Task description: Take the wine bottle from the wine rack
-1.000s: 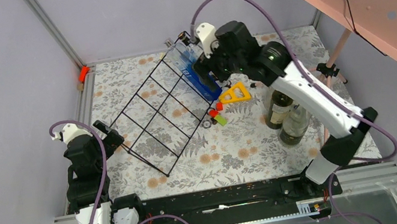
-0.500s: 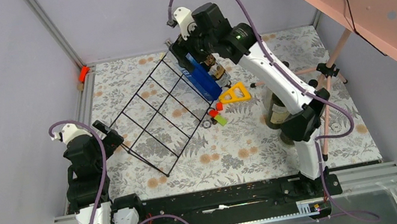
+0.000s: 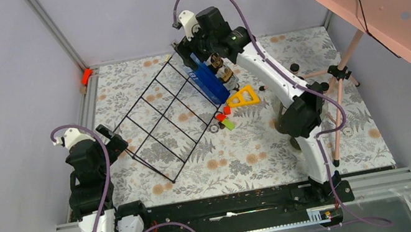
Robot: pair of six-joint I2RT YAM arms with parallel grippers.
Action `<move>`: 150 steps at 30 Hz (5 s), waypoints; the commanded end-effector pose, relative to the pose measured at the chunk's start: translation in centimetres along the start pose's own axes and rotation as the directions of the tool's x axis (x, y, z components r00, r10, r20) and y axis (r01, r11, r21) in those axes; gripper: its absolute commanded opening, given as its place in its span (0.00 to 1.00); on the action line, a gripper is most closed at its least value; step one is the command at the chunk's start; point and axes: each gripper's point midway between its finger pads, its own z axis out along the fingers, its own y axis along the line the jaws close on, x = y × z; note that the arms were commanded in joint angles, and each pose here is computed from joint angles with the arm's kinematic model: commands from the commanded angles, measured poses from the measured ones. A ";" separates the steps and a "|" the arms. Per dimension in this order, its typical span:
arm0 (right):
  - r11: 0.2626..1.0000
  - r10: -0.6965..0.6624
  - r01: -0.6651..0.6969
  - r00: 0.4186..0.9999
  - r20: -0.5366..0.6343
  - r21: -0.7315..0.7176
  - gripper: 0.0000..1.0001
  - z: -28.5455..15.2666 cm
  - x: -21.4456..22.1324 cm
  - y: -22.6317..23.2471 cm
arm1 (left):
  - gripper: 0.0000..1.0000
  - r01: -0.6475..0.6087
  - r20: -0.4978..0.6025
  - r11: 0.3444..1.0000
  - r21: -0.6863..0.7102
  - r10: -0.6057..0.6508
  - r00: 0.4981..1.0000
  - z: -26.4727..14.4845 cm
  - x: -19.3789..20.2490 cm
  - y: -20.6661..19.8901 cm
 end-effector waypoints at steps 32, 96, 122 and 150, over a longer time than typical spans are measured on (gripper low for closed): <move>0.997 -0.076 0.068 0.967 0.241 0.042 0.90 9.8 1.4 -4.2 | 0.99 -0.002 0.049 1.000 0.004 0.001 0.999 0.1 -1.2 -0.2; 0.973 -0.232 0.202 0.870 0.436 0.115 0.00 -2.0 -6.2 -3.1 | 0.99 -0.002 0.047 1.000 0.011 0.001 0.999 0.1 -1.2 -0.3; 0.959 -0.238 0.133 0.855 0.461 0.248 0.00 -14.3 -6.8 -3.0 | 0.99 -0.008 0.029 1.000 0.021 0.007 1.000 0.4 -0.9 -0.5; 0.989 0.125 -0.149 0.893 0.433 0.021 0.00 -21.5 5.1 4.6 | 0.99 -0.010 0.019 0.999 0.040 0.009 1.000 0.6 -0.8 -0.9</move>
